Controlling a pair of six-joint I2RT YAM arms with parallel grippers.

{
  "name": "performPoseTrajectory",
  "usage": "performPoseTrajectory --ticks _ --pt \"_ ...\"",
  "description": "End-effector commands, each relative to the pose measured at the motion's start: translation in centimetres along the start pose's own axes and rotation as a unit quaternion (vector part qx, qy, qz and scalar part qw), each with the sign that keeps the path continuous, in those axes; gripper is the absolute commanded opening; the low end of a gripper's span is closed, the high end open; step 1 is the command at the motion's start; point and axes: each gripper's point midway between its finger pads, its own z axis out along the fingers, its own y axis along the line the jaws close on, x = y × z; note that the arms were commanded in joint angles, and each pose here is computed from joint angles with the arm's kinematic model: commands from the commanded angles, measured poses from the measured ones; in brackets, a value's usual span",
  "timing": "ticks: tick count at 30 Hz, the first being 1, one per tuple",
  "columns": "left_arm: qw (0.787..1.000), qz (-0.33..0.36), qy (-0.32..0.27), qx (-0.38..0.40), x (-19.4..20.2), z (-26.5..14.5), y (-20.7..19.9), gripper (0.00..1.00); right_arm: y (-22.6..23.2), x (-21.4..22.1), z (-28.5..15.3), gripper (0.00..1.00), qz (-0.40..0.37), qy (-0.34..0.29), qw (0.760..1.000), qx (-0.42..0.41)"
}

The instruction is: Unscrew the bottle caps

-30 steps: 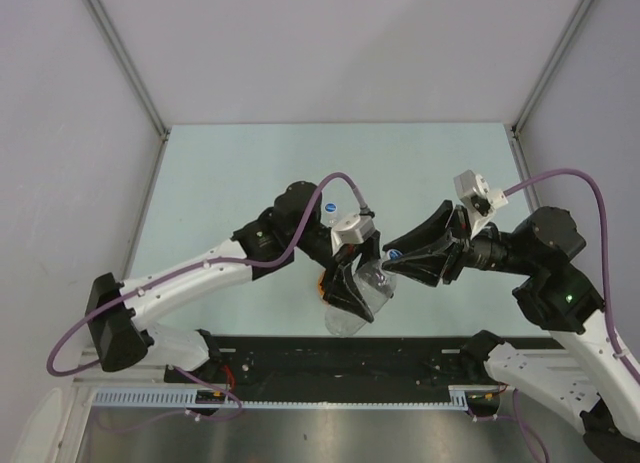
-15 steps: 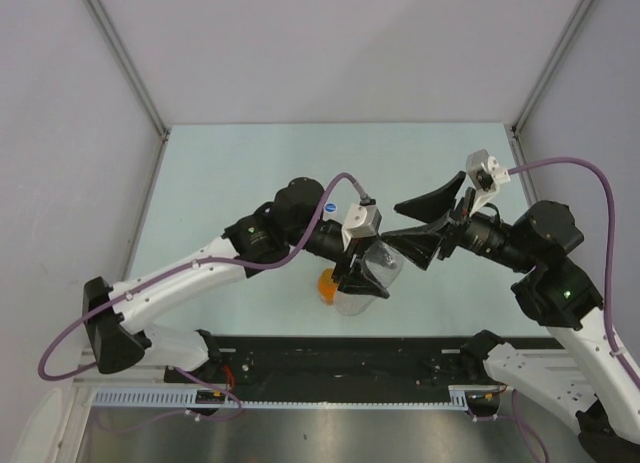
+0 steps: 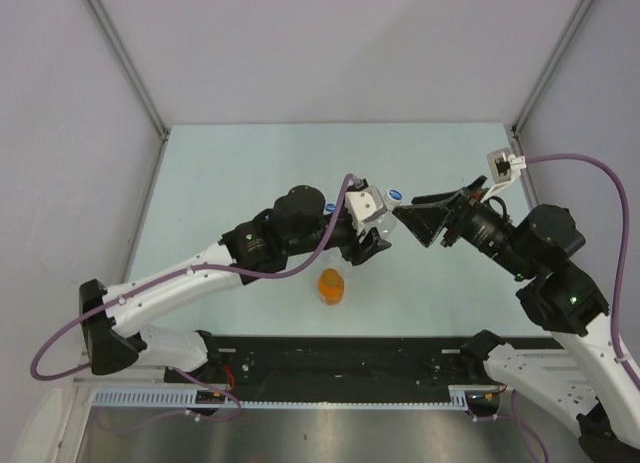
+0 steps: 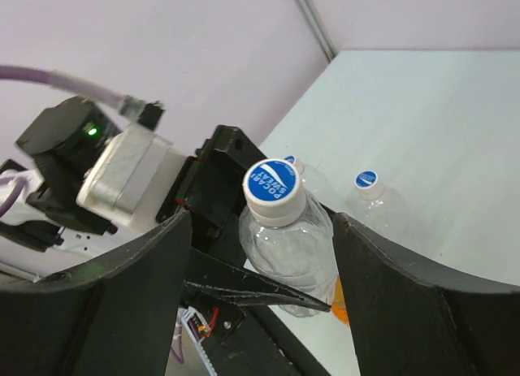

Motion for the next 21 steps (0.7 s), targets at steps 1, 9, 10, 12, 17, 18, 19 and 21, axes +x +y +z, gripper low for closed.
performPoseTrajectory --ticks 1,9,10,12,17,18,19,21 --pt "0.997 0.027 -0.012 -0.075 -1.3 -0.6 2.0 0.0 -1.5 -0.4 0.6 0.72 0.03 -0.009 0.998 0.047" --pt "0.994 0.045 0.001 -0.096 -0.9 -0.2 1.9 0.0 -2.9 -0.7 1.7 0.68 0.038 -0.022 0.996 0.08" --pt "0.994 0.046 0.0 -0.095 -0.9 -0.2 1.7 0.0 -2.8 -0.8 1.8 0.68 0.037 -0.023 0.996 0.075" --pt "0.994 0.047 0.003 -0.095 -0.8 -0.2 1.7 0.0 -2.8 -0.6 2.2 0.67 0.039 -0.019 0.996 0.073" --pt "0.994 0.05 0.005 -0.096 -0.8 -0.2 1.6 0.0 -2.3 -0.4 2.9 0.64 0.041 -0.015 0.997 0.061" --pt "0.994 0.049 0.008 -0.097 -0.6 -0.1 1.7 0.0 -2.2 -0.3 3.1 0.64 0.04 -0.012 0.997 0.058" --pt "0.994 0.05 0.006 -0.096 -0.7 -0.1 1.6 0.0 -2.0 -0.3 3.2 0.64 0.042 -0.014 0.998 0.055" --pt "0.994 0.051 0.007 -0.096 -0.7 0.0 1.6 0.0 -1.6 -0.1 3.4 0.64 0.041 -0.01 0.998 0.048"
